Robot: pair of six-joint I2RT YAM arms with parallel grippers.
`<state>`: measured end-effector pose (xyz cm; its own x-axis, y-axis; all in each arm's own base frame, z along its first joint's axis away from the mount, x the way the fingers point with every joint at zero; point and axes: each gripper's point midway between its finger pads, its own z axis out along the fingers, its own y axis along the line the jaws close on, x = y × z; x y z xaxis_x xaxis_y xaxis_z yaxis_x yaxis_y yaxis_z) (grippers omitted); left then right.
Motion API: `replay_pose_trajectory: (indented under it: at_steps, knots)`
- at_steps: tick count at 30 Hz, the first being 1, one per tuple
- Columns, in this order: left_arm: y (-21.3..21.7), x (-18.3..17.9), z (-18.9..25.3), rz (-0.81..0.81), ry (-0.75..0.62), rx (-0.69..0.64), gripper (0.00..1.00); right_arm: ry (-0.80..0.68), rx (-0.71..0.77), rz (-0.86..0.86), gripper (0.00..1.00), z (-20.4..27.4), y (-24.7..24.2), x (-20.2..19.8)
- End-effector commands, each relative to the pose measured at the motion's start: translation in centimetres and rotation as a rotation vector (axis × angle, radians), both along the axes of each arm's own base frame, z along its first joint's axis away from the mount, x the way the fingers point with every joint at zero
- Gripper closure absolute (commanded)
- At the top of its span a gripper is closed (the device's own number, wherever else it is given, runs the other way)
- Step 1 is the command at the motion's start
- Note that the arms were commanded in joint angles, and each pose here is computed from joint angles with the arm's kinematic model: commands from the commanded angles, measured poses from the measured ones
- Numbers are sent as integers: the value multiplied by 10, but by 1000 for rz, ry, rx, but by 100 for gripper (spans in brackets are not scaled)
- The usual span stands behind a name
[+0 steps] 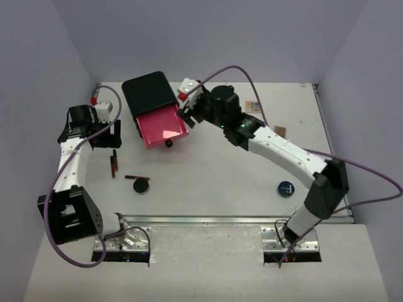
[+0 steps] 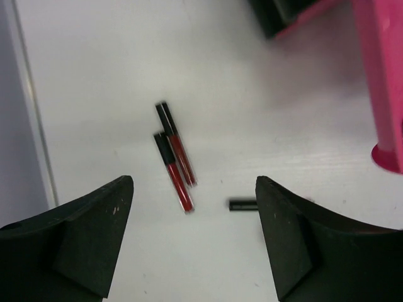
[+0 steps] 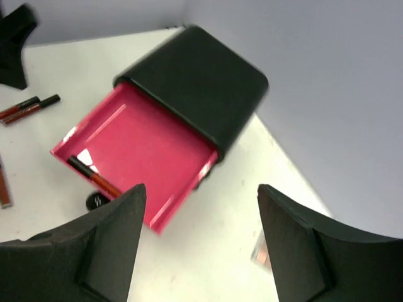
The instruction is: Organize the makeup
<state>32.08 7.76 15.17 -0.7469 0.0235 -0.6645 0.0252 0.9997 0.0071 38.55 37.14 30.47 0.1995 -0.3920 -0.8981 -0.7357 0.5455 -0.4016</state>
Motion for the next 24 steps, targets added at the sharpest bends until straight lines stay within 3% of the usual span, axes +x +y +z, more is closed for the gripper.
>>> replay_pose_trajectory:
  at_steps: [1, 6, 10, 13, 18, 24]
  knots:
    - [6, -34, -45, 53, 170, 14, 34, 190, 245, -193, 29, -17, -77, 13]
    - [20, -35, -82, 87, 328, 29, 64, 252, 255, -338, 31, -51, -121, 33]
    - [24, -30, -72, 103, 306, -21, 65, 298, 223, -335, 31, -70, -122, 34]
    - [36, -32, -69, 134, 284, 18, 64, 323, 207, -331, 31, -82, -120, 33]
    - [39, -41, -94, 136, 374, 26, 64, 370, 219, -415, 31, -93, -141, 39]
    - [41, -29, -103, 102, 322, 26, 64, 457, 268, -451, 32, -88, -164, 33]
